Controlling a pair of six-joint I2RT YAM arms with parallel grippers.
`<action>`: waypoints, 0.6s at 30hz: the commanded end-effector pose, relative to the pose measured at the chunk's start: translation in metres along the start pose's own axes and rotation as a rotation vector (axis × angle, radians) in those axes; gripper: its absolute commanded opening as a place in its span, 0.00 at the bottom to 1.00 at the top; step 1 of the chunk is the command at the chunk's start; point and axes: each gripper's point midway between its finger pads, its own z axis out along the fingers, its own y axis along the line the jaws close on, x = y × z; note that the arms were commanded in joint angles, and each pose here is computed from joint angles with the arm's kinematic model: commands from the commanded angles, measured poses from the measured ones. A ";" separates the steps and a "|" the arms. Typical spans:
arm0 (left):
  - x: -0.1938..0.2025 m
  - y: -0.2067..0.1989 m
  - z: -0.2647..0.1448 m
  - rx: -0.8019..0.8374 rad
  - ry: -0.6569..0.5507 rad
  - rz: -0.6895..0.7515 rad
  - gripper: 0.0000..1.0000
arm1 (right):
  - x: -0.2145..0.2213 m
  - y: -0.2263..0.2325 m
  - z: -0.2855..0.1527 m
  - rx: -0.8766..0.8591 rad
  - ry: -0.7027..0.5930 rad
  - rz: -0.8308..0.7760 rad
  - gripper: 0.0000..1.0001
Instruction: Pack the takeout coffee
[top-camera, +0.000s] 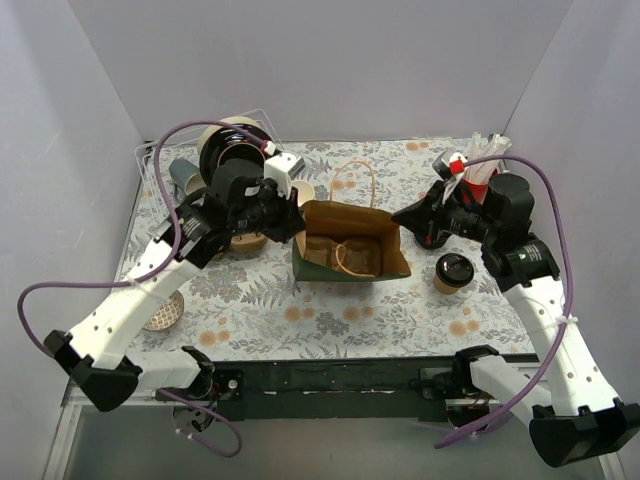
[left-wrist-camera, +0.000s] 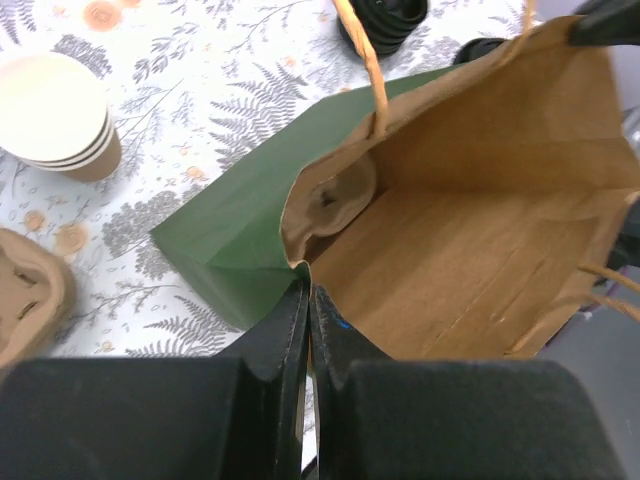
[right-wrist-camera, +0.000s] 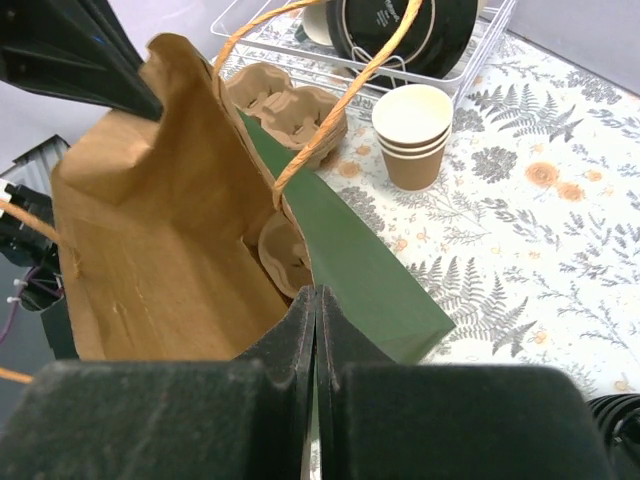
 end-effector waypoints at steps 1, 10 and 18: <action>-0.016 -0.026 -0.019 0.137 -0.164 0.041 0.00 | -0.015 0.016 -0.006 -0.038 -0.115 -0.068 0.01; -0.021 -0.022 -0.027 0.134 -0.305 0.173 0.00 | -0.033 0.021 -0.025 0.021 -0.295 -0.274 0.01; -0.037 -0.014 -0.008 0.102 -0.367 0.303 0.00 | -0.039 0.019 -0.026 0.024 -0.280 -0.405 0.01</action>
